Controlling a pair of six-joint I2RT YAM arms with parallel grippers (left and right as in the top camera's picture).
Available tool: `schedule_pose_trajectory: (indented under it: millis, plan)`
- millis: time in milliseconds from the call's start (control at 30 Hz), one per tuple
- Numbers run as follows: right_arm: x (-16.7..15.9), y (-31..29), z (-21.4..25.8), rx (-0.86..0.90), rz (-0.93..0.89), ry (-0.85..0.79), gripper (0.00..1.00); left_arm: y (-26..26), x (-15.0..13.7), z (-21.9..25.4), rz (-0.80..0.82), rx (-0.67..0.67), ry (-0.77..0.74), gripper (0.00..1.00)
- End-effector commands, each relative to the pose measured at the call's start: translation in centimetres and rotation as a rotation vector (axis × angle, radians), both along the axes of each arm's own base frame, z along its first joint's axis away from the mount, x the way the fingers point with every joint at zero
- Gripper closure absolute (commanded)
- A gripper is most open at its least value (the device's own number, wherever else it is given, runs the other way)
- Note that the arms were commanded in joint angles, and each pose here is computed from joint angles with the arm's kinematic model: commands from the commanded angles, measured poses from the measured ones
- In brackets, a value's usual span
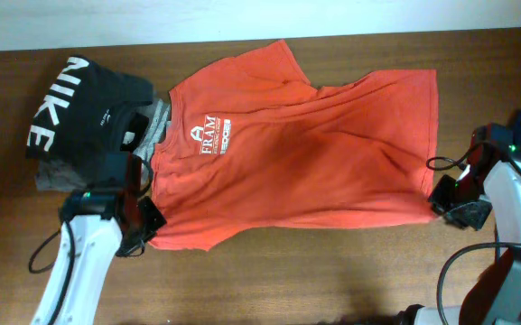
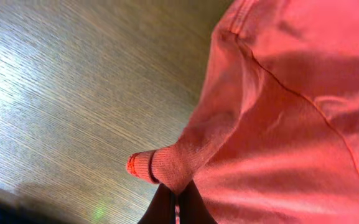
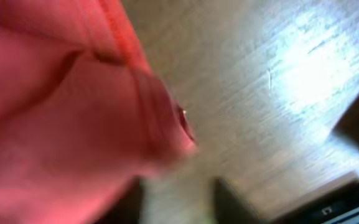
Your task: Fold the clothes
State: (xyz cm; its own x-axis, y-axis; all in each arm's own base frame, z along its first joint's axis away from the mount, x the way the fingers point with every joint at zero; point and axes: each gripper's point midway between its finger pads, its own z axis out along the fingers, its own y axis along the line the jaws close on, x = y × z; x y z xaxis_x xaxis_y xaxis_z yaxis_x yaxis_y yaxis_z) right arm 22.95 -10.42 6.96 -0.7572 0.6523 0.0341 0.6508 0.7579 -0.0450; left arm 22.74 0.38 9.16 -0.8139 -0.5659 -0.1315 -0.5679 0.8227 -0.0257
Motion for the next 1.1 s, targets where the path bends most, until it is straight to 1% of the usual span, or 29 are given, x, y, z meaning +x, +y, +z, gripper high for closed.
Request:
schedule_pose_trajectory:
  millis: [0, 33, 100, 200, 300, 367, 467, 567, 600, 667, 700, 767, 833, 933, 1067]
  plan:
    - [-1.5, 0.0, -1.5, -0.005, -0.011, 0.081, 0.38, 0.3, 0.2, 1.0, 0.005, 0.010, -0.038, 1.00]
    - [-1.7, 0.1, -1.8, 0.001, -0.011, 0.093, 0.33, 0.3, 0.2, 1.0, 0.005, 0.010, -0.035, 1.00]
    - [-2.1, 0.4, -2.3, 0.012, -0.022, 0.113, 0.31, 0.3, 0.1, 1.0, 0.005, 0.010, -0.032, 1.00]
    - [-2.9, 0.8, -2.9, 0.024, -0.037, 0.141, 0.34, 0.3, 0.2, 1.0, 0.005, 0.010, -0.032, 1.00]
    - [-3.8, 1.5, -3.6, 0.054, -0.047, 0.165, 0.41, 0.3, 0.2, 1.0, 0.005, 0.010, -0.032, 1.00]
    - [-4.0, 2.3, -4.3, 0.093, -0.051, 0.156, 0.42, 0.3, 0.2, 1.0, 0.005, 0.010, -0.033, 1.00]
    - [-3.3, 3.9, -6.1, 0.168, -0.062, 0.085, 0.42, 0.3, 0.2, 1.0, 0.005, 0.011, -0.036, 1.00]
    - [-2.0, 4.8, -8.1, 0.215, -0.062, -0.023, 0.43, 0.3, 0.3, 1.0, 0.005, 0.011, -0.037, 1.00]
    - [-1.8, 4.9, -8.3, 0.215, -0.061, -0.038, 0.48, 0.3, 0.3, 1.0, 0.005, 0.011, -0.037, 1.00]
    - [-1.0, 4.6, -8.5, 0.206, -0.039, -0.074, 0.73, 0.3, 0.3, 1.0, 0.005, 0.010, -0.040, 1.00]
    - [-0.8, 4.6, -8.2, 0.209, -0.022, -0.082, 0.80, 0.3, 0.3, 1.0, 0.005, 0.010, -0.039, 1.00]
    - [0.1, 4.5, -6.5, 0.221, 0.035, -0.093, 0.92, 0.3, 0.3, 1.0, 0.005, 0.010, -0.039, 1.00]
    - [0.6, 4.4, -4.9, 0.235, 0.067, -0.094, 0.96, 0.3, 0.3, 1.0, 0.005, 0.010, -0.039, 1.00]
    - [2.0, 4.3, -0.9, 0.259, 0.136, -0.106, 0.96, 0.3, 0.4, 1.0, 0.005, 0.010, -0.044, 1.00]
    - [3.0, 3.9, 1.4, 0.250, 0.138, -0.124, 0.96, 0.3, 0.5, 1.0, 0.005, 0.010, -0.049, 1.00]
